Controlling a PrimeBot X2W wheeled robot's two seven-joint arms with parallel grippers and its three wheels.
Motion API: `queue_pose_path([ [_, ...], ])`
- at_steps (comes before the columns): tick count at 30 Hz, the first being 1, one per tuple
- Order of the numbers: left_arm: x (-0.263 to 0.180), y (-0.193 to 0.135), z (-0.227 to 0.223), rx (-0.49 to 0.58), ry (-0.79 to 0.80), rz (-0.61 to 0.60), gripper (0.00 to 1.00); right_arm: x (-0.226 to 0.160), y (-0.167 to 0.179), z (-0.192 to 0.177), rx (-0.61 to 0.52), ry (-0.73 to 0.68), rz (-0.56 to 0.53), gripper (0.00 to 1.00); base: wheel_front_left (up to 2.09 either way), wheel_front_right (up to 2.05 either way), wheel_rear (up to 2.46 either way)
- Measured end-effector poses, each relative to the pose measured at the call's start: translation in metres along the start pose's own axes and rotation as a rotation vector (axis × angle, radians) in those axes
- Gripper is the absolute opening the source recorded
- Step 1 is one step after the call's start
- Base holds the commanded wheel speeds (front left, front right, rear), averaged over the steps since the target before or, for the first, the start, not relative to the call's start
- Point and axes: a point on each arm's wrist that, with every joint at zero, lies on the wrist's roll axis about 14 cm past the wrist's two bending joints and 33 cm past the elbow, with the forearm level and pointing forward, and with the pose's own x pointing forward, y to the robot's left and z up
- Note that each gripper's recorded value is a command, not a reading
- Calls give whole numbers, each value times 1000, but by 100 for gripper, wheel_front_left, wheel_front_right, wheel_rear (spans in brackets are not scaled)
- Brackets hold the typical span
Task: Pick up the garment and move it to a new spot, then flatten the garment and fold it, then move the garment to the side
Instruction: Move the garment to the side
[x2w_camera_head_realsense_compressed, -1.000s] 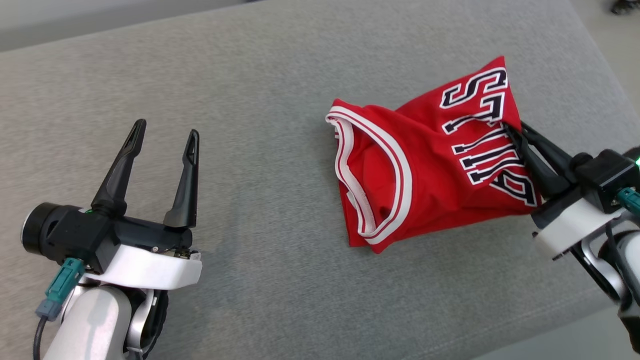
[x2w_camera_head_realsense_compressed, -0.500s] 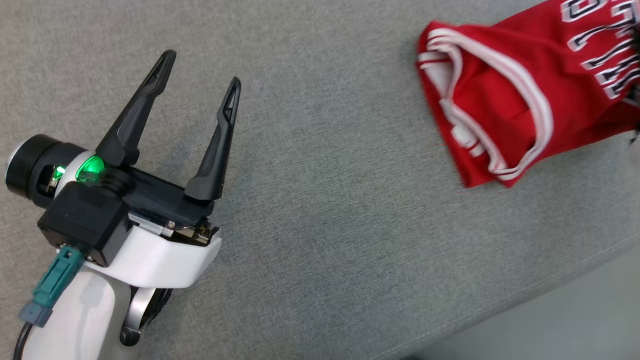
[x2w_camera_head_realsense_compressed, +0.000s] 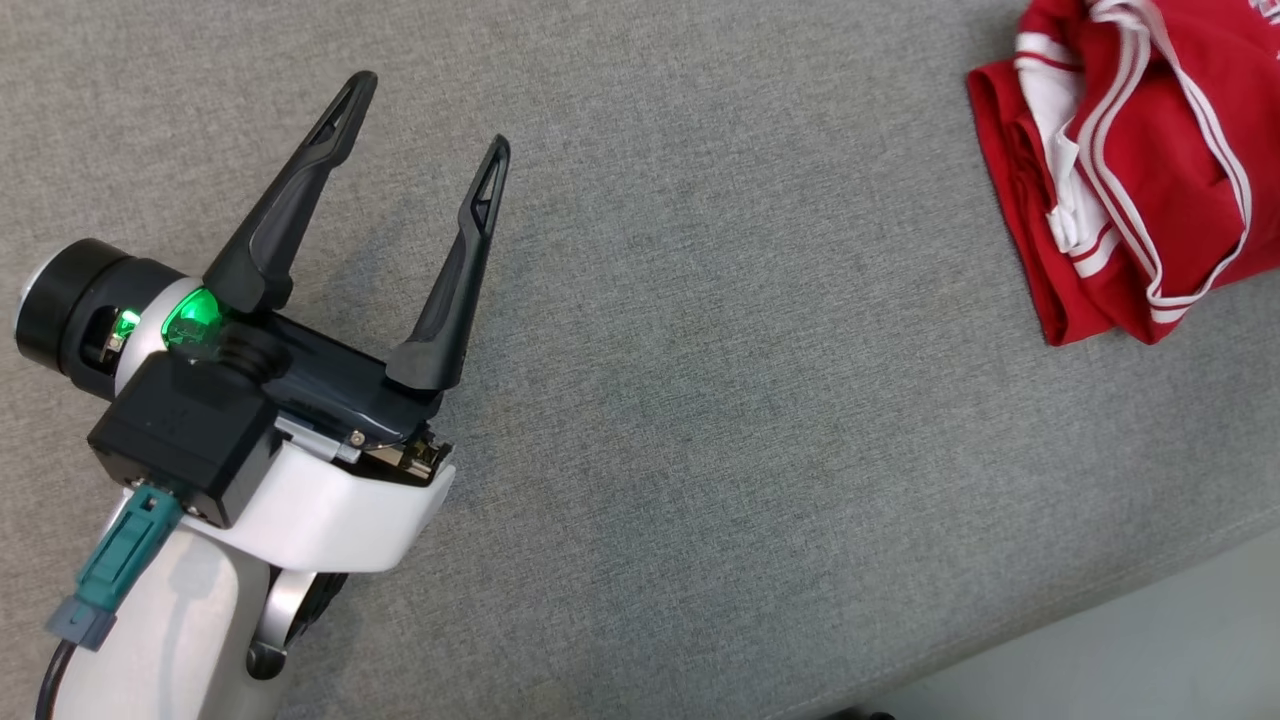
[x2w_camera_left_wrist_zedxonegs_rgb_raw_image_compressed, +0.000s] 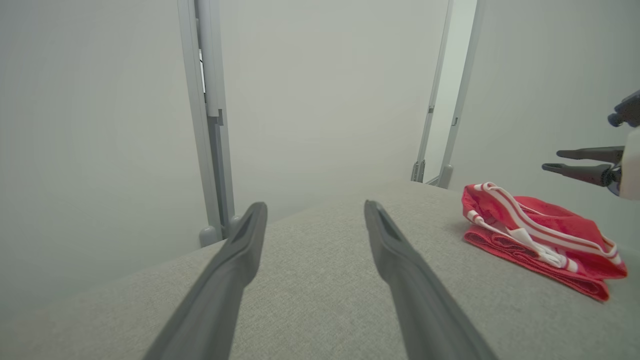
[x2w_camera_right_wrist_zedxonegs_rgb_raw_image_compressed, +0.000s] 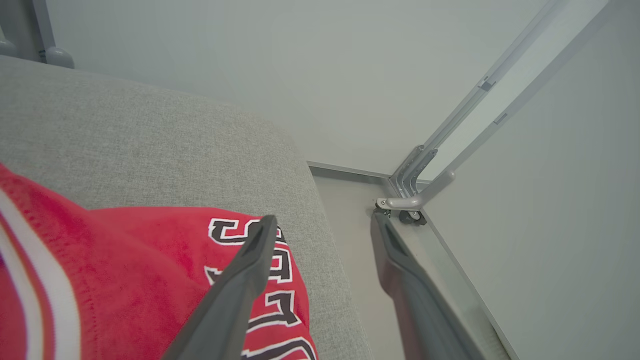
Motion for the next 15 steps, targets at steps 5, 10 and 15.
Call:
queue_pose_path([
  [5, -5, -3, 6, 3, 1, 13, 100, -15, -11, 23, 98, -92, -54, 100, 0, 0, 0],
  [10, -16, -3, 10, 13, 19, 44, 100, -35, -9, 44, 196, -191, -75, 100, 0, 0, 0],
  [15, -36, 1, 18, 14, 35, 111, 100, -66, 16, 58, 285, -269, -37, 100, 0, 0, 0],
])
